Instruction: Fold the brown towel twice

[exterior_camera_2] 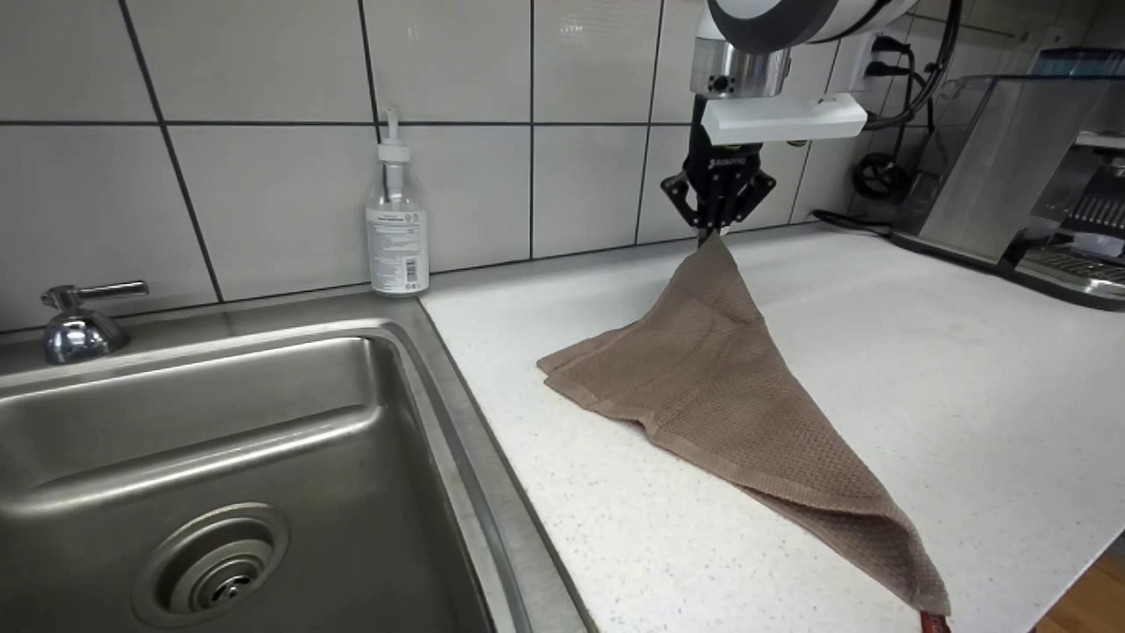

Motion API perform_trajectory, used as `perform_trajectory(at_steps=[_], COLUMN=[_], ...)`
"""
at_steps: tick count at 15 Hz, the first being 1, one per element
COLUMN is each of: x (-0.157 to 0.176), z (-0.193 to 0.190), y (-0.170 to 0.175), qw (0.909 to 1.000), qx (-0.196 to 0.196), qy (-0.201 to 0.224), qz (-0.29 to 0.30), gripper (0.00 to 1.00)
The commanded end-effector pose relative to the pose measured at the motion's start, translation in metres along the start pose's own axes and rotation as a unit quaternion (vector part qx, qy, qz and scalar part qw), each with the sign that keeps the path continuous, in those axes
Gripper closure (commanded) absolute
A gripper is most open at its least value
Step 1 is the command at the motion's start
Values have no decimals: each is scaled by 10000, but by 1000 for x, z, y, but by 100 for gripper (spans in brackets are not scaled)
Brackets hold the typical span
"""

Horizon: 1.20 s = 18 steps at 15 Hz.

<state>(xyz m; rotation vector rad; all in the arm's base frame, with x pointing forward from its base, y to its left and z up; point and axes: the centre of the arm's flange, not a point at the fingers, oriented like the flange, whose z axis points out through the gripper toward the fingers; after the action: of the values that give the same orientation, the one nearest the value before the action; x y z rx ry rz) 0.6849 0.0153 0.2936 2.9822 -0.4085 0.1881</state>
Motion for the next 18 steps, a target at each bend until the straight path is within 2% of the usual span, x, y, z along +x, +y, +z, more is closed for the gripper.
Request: perform_trajectory(at_steps=[1, 8, 18], x=[-26, -43, -73], z=[-19, -29, -41], y=[8, 10, -3], qw=[9997, 9990, 9965], qx=[85, 162, 261], qy=[149, 172, 268], qz=[-199, -367, -747], gripper=[99, 99, 99])
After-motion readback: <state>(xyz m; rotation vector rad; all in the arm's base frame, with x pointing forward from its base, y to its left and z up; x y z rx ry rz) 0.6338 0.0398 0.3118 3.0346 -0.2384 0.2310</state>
